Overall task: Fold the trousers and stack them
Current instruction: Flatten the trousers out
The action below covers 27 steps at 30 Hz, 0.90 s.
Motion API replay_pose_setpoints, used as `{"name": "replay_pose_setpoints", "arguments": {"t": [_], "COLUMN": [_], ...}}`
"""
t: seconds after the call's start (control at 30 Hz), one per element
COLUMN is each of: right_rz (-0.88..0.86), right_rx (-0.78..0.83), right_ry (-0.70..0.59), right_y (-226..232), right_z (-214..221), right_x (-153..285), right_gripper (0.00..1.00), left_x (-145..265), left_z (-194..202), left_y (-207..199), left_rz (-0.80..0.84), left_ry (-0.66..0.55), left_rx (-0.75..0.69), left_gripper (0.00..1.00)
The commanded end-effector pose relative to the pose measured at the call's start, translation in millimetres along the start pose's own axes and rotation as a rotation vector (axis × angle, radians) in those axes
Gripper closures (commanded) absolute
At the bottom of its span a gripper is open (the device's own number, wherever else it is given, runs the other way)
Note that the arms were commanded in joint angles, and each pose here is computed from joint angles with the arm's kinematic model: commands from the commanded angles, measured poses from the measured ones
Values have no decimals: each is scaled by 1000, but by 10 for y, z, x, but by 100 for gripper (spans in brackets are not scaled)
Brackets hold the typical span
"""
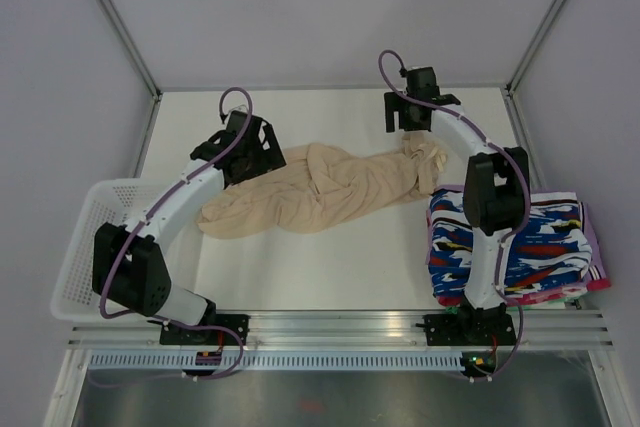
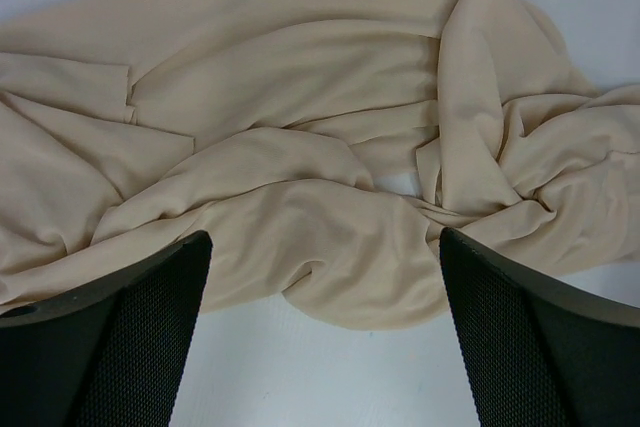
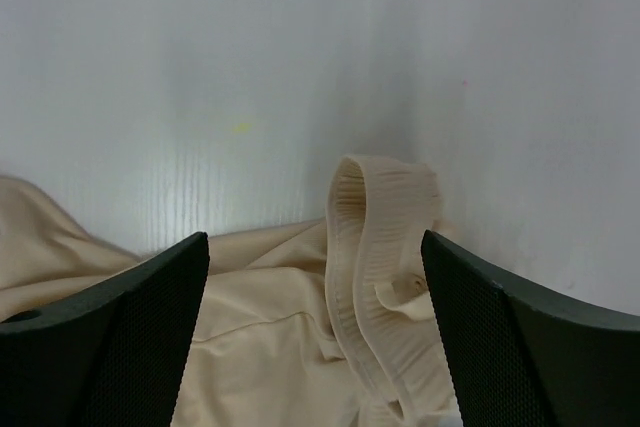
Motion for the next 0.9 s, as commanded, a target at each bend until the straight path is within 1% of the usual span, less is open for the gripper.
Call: {"name": "replay_pose_setpoints", "arguments": {"t": [0.0,0.1,0.23,0.27,0.3,0.33,0.37,0.4,0.43,0.47,0.5,0.53,0.6,0.63,0.67,0.7,0.73,0.77,0.8,0.83,0.87], "right_rz": [115,158,254,261,268,270,272,278,324,349,377,396,379,341,313,301,271,206,200,177,120], "right_rx": [67,125,194,196,203,200,201,198,184,181,150,134,90,67,21,-24,-56,-113,-165,-196,-225], "right_ry": [61,114,166,172,179,171,173,165,142,117,94,67,13,0,-44,-59,-69,-102,-115,-121,-142], "right_y": [-181,-186,-299,-313,-329,-328,-332,-337,-383,-409,-437,-456,-482,-468,-459,-569,-604,-599,-795,-876,-907], "right_z": [80,259,498,538,567,557,573,556,492,413,354,275,84,53,-89,-146,-147,-252,-291,-250,-301], "right_x": [-172,-313,-428,-468,-488,-501,-522,-523,-499,-450,-403,-346,-168,-130,18,69,94,217,261,261,342], "right_gripper": [8,9,10,11,19,24,33,62,79,95,100,100,100,100,100,100,100,100,100,100,100], "left_x": [20,-67,-194,-213,-239,-279,-293,-304,-322,-324,-323,-311,-302,-297,-300,-297,-302,-324,-351,-379,-399], "left_z": [-192,-147,-101,-95,-85,-73,-65,-53,-33,-31,-16,-15,-26,-26,-30,-42,-18,-3,42,36,53], "left_y": [-156,-199,-182,-187,-174,-165,-153,-146,-136,-127,-113,-107,-89,-51,-19,20,143,216,303,428,496], "left_rz": [108,137,116,116,109,96,90,85,79,75,70,69,58,32,11,-17,-71,-94,-113,-123,-130], "left_ry": [-102,-88,-66,-64,-59,-54,-48,-42,-34,-32,-28,-28,-32,-32,-33,-32,-11,6,30,48,57], "left_rx": [-44,-79,-102,-111,-112,-115,-115,-118,-120,-116,-117,-115,-108,-102,-91,-73,-19,19,60,138,169], "left_gripper": [0,0,0,0,0,0,0,0,0,0,0,0,0,0,0,0,0,0,0,0,0]}}
Point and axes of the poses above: each gripper's point midway between its finger pads, its own x axis back along the fingers, its own y axis along the line the jaws close on, z = x × y, the point moved 3 cm from there along x, back along the fingers, and after that the axes turned 7 degrees about -x, right-handed, at the moved point
